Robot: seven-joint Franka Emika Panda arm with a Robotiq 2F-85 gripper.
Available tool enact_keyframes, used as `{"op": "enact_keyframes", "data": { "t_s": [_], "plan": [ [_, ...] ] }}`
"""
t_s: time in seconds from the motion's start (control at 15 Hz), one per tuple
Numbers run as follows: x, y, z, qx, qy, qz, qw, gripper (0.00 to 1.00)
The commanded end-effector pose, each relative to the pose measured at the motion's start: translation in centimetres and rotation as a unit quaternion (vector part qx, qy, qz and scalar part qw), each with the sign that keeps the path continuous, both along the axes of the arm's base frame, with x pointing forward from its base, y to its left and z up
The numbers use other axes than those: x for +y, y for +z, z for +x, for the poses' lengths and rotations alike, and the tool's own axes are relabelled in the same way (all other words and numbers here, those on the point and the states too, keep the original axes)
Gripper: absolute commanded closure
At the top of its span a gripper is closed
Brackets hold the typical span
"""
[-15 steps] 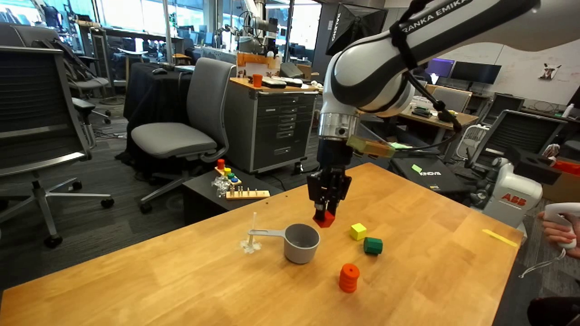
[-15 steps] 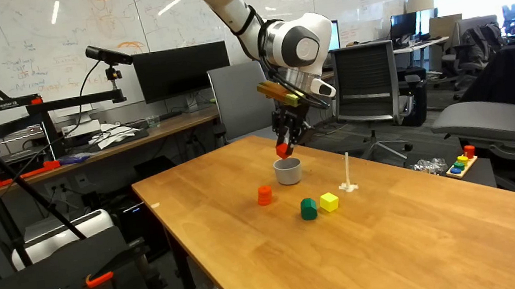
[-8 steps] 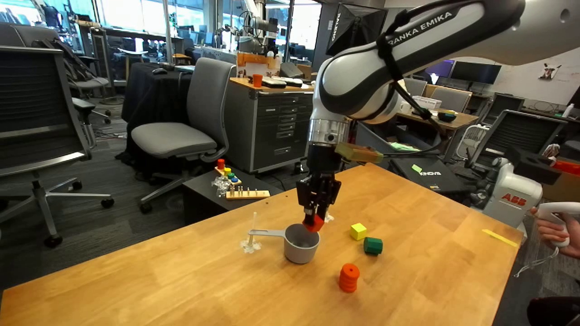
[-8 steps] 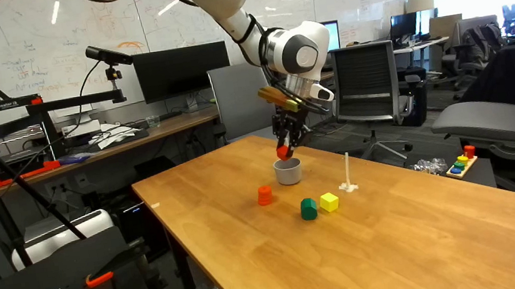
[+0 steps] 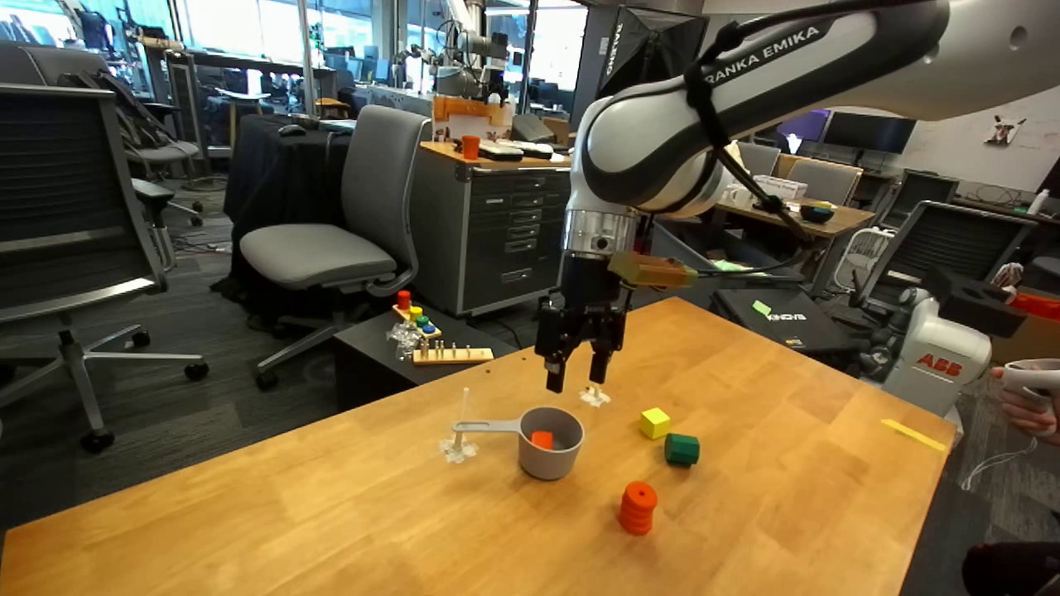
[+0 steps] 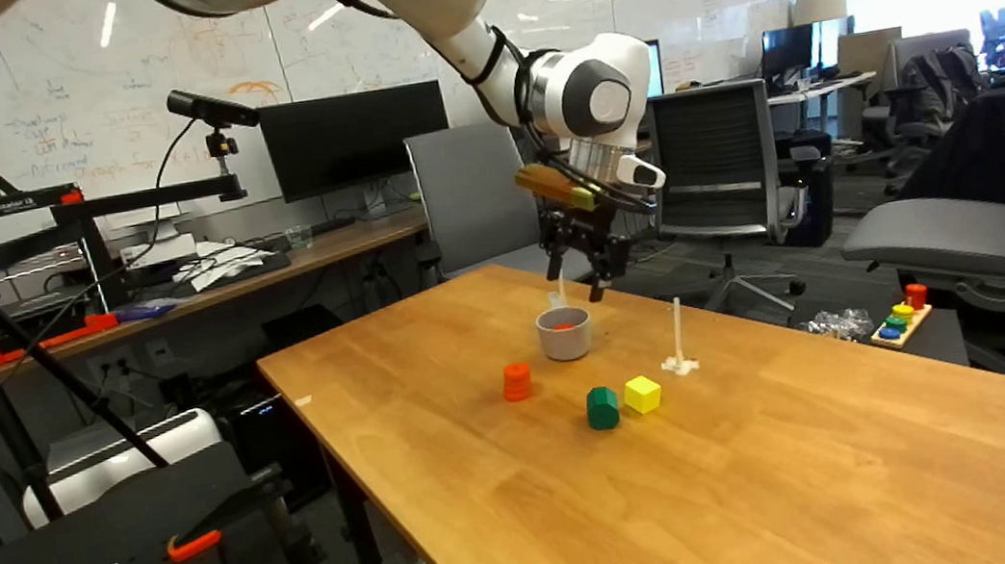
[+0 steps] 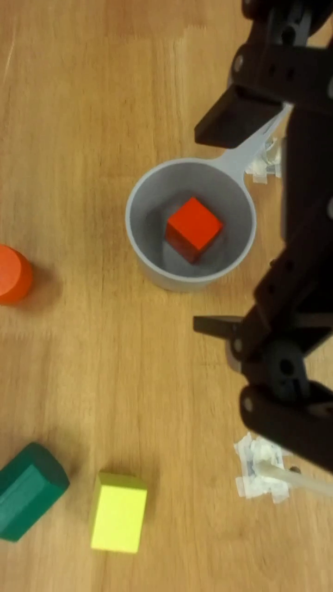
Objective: Put all the blocks and rings in the cup
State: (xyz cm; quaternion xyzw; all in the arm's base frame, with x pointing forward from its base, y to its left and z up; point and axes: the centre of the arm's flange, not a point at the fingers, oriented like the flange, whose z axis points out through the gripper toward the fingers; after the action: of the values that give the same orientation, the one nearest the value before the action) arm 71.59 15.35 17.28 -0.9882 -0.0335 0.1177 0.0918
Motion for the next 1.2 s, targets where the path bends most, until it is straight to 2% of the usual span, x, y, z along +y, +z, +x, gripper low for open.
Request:
{"op": "enact_keyframes", "data": {
  "t_s": [0.0, 0.13, 0.27, 0.53, 0.73, 1.13],
  "plan": [
    [-2.5, 1.4, 0.2, 0.003, -0.024, -0.075, 0.9969, 0.0],
    [-5.3, 1.7, -0.2, 0.009, -0.067, -0.114, 0.9912, 0.0],
    [-7.6, 1.7, -0.3, 0.012, -0.084, -0.141, 0.9863, 0.0],
    [-10.4, 0.4, -0.5, 0.027, -0.089, -0.146, 0.9848, 0.0],
    [-11.6, -1.2, -0.8, 0.045, -0.09, -0.136, 0.9856, 0.0],
    [-14.2, -5.0, -1.8, 0.089, -0.105, -0.148, 0.9793, 0.0]
  ]
}}
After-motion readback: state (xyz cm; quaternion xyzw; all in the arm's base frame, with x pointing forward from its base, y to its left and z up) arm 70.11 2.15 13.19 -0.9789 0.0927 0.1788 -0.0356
